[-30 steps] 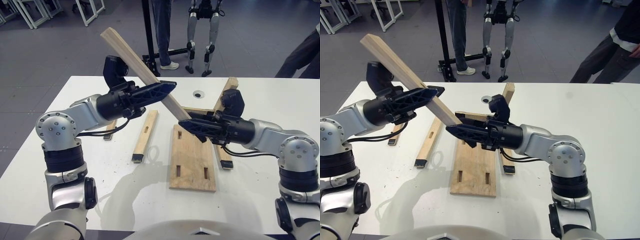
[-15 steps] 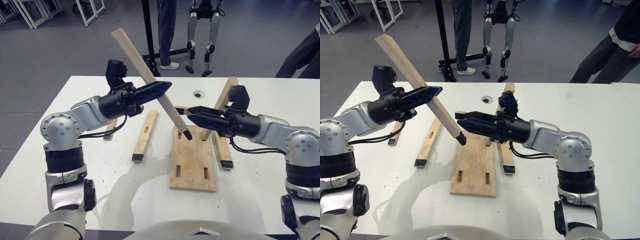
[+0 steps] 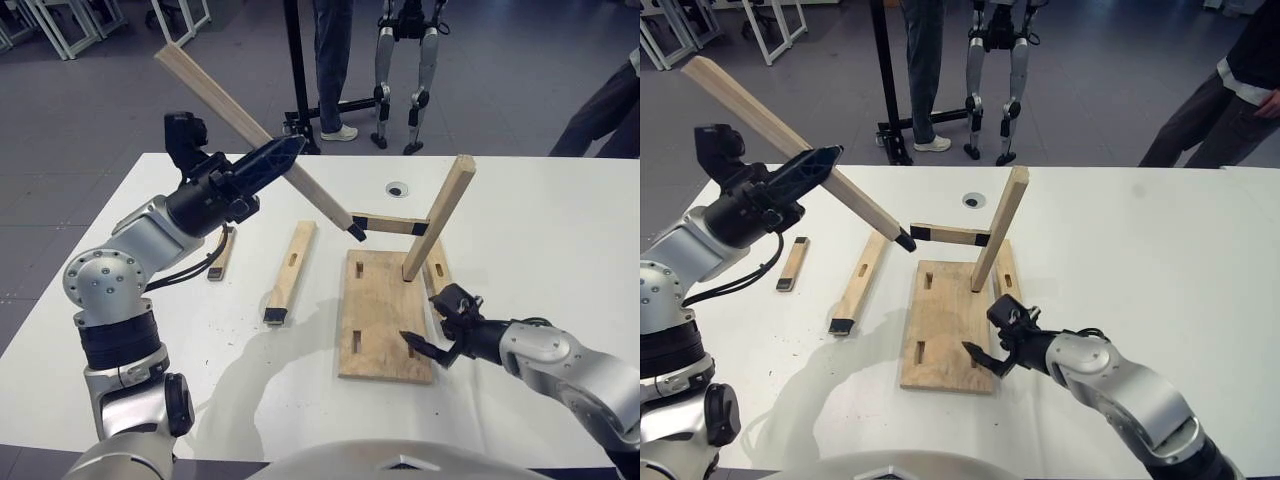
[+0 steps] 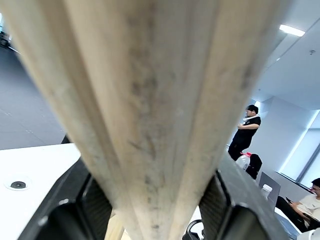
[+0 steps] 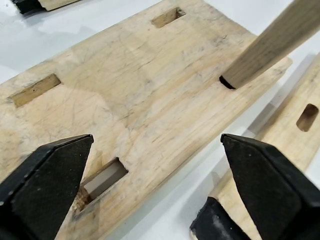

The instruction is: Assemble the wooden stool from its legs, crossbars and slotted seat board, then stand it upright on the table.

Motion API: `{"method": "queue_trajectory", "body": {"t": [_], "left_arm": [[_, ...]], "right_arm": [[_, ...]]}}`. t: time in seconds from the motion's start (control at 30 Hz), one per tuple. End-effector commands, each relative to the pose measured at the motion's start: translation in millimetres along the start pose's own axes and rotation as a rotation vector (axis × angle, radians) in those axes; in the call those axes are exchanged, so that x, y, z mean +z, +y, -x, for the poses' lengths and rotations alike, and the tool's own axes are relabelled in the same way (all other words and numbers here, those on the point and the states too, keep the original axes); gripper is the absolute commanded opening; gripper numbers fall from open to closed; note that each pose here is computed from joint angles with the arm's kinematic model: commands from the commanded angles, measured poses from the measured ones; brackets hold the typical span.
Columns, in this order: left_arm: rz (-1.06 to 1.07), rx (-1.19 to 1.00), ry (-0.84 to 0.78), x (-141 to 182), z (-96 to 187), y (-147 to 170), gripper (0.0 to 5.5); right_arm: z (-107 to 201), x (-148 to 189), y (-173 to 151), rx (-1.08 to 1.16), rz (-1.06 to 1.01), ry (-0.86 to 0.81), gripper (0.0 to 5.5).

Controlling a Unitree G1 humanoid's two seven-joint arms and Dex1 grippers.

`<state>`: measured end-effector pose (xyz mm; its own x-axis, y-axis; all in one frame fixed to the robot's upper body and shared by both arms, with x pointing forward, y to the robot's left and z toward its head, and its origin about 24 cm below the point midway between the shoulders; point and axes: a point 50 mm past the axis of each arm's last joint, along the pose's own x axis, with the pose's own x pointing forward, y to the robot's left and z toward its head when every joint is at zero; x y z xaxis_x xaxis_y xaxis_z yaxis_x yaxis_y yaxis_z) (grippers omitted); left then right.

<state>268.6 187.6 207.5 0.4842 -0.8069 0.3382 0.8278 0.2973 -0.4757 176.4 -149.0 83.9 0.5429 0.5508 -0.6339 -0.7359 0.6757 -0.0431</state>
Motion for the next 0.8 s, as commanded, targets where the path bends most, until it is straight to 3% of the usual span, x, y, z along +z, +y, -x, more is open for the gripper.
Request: {"method": "queue_trajectory", "body": {"t": [0.03,0.43,0.67,0.8], "left_arm": [[-0.064,0.004,0.001,8.9,-5.5,-5.8,2.03],[-0.088,0.048,0.051,0.8,-3.7,-7.1,2.03],[-0.139,-0.007,0.132,-13.9,11.7,-7.8,2.03],[-0.174,0.012,0.08,-28.7,6.0,-1.3,2.03]], "right_arm": [[6.5,-7.9,0.0,-0.01,0.037,0.063,4.72],[22.2,-39.6,-7.2,0.036,0.155,0.268,4.72],[51.9,-43.9,-86.7,-0.012,0.363,0.383,4.72],[46.2,-36.9,-96.9,-0.002,0.388,0.334,4.72]]}}
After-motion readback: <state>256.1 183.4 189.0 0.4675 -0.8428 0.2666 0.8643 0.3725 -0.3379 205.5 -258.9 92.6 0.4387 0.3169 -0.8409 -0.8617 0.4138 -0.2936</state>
